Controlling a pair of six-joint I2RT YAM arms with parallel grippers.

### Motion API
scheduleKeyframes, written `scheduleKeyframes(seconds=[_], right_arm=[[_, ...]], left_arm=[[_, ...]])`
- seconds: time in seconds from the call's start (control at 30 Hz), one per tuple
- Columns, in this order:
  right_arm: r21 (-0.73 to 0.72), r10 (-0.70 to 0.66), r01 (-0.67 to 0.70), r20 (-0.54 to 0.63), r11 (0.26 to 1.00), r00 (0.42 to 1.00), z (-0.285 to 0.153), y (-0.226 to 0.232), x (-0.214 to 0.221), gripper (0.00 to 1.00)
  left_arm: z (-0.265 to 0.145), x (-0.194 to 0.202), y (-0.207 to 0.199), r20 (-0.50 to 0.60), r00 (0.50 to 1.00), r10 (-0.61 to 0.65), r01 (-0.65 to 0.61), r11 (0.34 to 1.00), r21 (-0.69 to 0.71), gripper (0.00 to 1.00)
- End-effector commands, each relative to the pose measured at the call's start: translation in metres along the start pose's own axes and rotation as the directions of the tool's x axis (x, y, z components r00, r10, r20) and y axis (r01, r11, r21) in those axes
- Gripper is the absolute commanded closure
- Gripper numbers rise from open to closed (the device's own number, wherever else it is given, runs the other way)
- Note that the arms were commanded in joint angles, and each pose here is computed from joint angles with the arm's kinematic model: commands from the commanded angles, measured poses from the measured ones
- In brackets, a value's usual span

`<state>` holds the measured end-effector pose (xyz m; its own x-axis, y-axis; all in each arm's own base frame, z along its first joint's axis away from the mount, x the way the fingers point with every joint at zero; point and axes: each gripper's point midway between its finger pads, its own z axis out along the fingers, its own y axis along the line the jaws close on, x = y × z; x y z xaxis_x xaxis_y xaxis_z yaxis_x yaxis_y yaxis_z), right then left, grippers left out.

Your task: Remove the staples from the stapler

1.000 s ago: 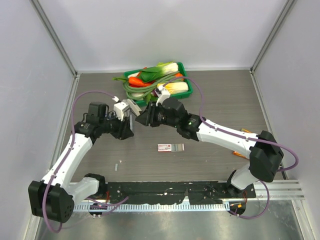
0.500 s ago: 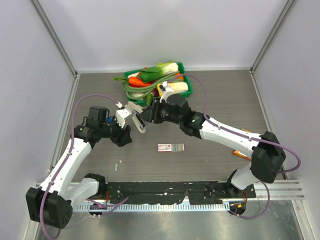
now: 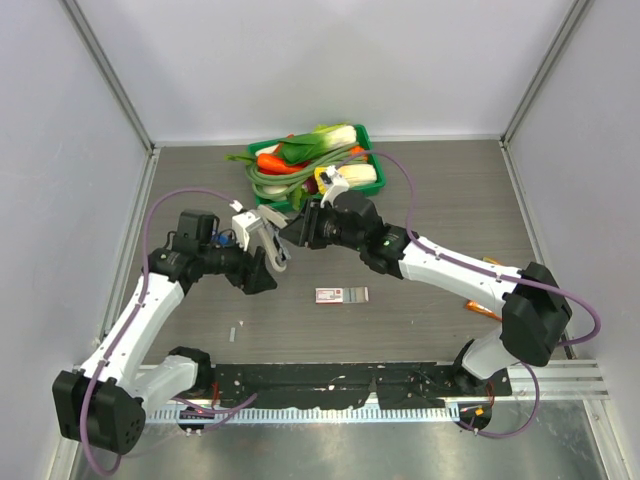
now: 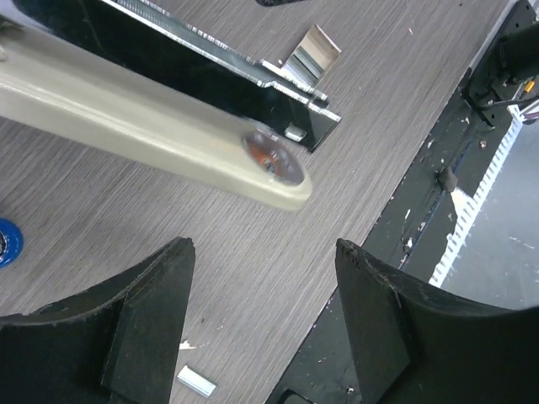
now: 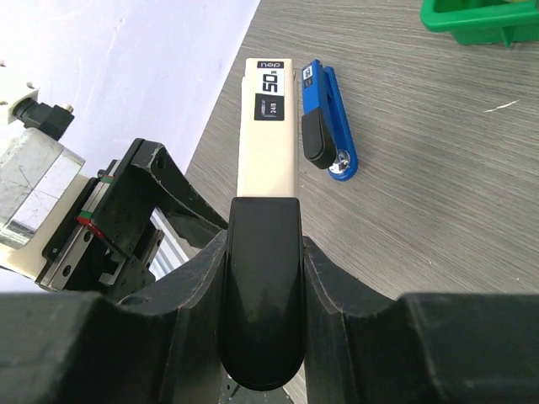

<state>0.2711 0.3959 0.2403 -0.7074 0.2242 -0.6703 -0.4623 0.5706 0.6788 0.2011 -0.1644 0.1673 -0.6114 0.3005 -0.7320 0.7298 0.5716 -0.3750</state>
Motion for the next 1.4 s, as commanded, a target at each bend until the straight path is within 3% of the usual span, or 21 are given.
scheduleKeyframes(seconds=[0.0, 0.2, 0.67, 0.77, 0.9, 1.0, 1.17, 1.37], right_arm=[[-0.152, 0.017, 0.007, 0.157, 0.988, 0.987, -0.013, 0.049, -0.047, 0.99], [-0.150, 0.014, 0.010, 0.160, 0.989, 0.987, -0.014, 0.050, -0.047, 0.99], [-0.176, 0.021, 0.005, 0.146, 0.984, 0.989, -0.012, 0.062, -0.039, 0.99], [-0.183, 0.023, 0.003, 0.145, 0.983, 0.989, -0.013, 0.063, -0.038, 0.99], [-0.188, 0.027, 0.000, 0.142, 0.982, 0.989, -0.013, 0.065, -0.038, 0.99], [-0.188, 0.027, 0.000, 0.140, 0.982, 0.990, -0.013, 0.065, -0.037, 0.99], [-0.185, 0.018, 0.006, 0.132, 0.983, 0.991, -0.014, 0.065, -0.036, 0.99], [-0.155, -0.050, 0.060, 0.072, 0.986, 0.996, -0.024, 0.054, -0.019, 0.99]], left_arm=[[0.000, -0.024, -0.009, 0.071, 0.997, -0.014, 0.011, 0.999, 0.044, 0.28], [0.000, -0.031, -0.019, 0.085, 0.995, -0.056, 0.047, 0.994, 0.101, 0.27], [0.008, -0.033, -0.002, 0.097, 0.994, -0.047, 0.043, 0.998, 0.046, 0.30], [0.009, -0.030, 0.000, 0.092, 0.995, -0.031, 0.027, 0.999, 0.037, 0.37], [0.008, -0.028, 0.004, 0.089, 0.996, 0.008, -0.010, 1.000, 0.014, 0.59], [0.005, -0.028, 0.005, 0.086, 0.996, 0.029, -0.029, 1.000, -0.002, 0.69], [0.002, -0.025, 0.013, 0.064, 0.994, 0.089, -0.086, 0.995, -0.050, 0.73], [-0.003, -0.009, 0.058, -0.042, 0.972, 0.232, -0.235, 0.939, -0.251, 0.77]])
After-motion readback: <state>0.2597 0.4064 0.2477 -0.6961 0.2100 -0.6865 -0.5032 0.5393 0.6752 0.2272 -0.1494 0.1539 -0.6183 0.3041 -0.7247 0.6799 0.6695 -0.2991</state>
